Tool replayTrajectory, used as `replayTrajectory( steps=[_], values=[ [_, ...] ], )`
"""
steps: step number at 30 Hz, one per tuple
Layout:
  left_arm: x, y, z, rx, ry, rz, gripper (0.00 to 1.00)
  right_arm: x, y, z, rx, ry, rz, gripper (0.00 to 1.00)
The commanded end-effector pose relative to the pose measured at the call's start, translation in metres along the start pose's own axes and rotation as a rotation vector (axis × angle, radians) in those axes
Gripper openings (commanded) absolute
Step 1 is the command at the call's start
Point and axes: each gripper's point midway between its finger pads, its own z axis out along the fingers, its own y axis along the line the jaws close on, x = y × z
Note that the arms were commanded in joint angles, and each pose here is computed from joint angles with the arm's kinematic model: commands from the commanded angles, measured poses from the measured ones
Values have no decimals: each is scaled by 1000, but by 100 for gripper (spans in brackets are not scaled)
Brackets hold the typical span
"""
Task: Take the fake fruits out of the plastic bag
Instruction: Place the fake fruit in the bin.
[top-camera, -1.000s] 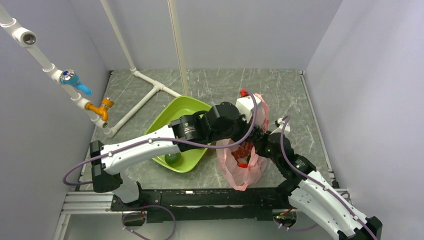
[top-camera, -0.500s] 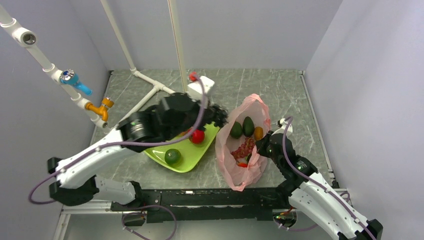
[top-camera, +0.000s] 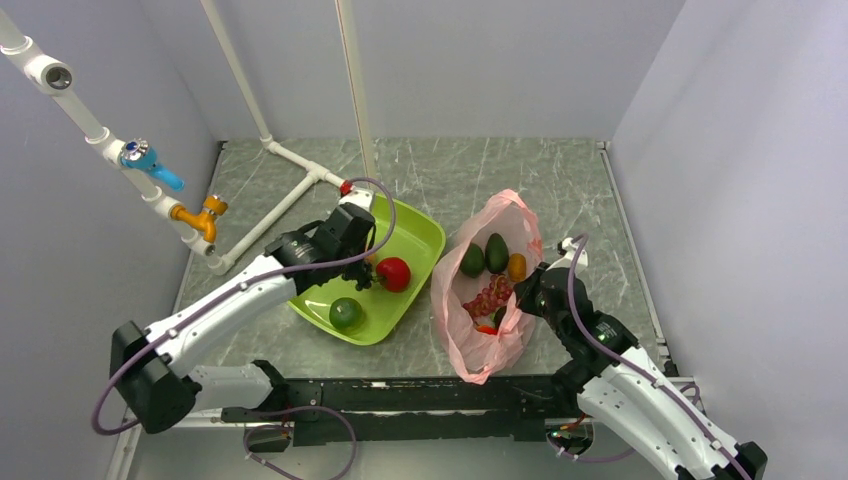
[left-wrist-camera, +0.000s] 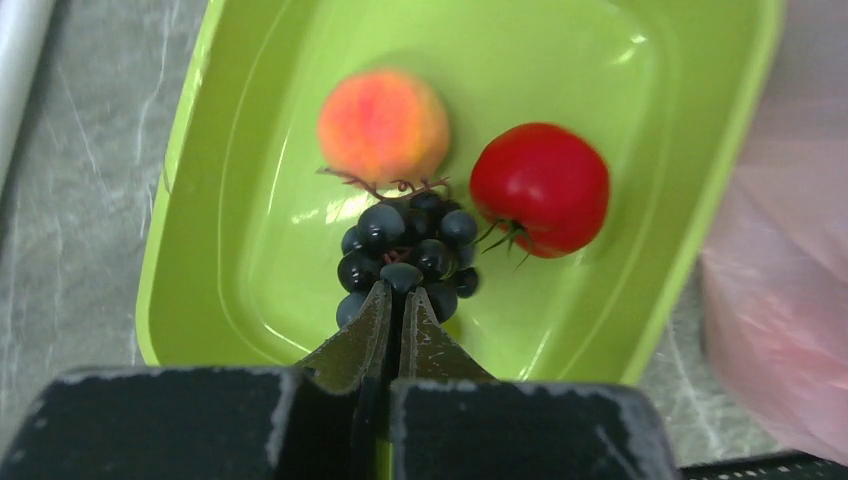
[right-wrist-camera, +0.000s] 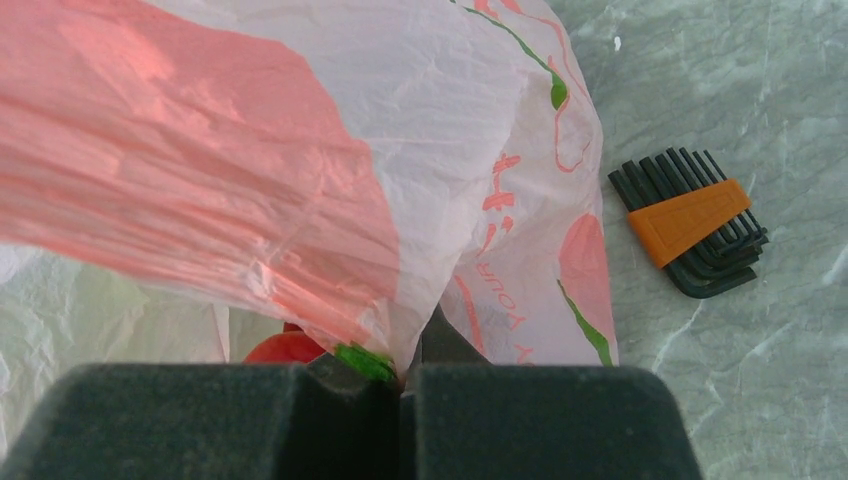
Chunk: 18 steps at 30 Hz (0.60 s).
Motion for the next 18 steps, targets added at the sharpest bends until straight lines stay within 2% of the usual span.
replayTrajectory(
  steps=[1,4,6,8,11,12,14,15,18],
  values=[
    [-9,8,21,-43,-29,-118,0,-19,11,-9,-32,-46,0,0],
    [-1,18,34,-121,7,-125,0,-20,12,-11,-38,-45,-3,0],
    [6,16,43,-116,47,-135,6,-22,11,-13,-35,-51,-4,0],
    [13,6,48,-53,83,-141,21,-24,12,-14,-42,-63,-5,0],
    [15,-4,44,13,86,-173,52,-24,14,-14,-54,-61,-10,0],
    [14,-5,41,27,77,-187,66,-22,14,-14,-58,-52,-9,0],
    [10,-6,32,49,58,-213,84,-20,16,-15,-63,-32,-4,0],
    [7,-7,27,62,47,-218,88,-19,18,-17,-70,-23,-4,0],
    [-8,-18,5,161,6,-230,89,-16,20,-22,-87,-3,2,0]
  ],
)
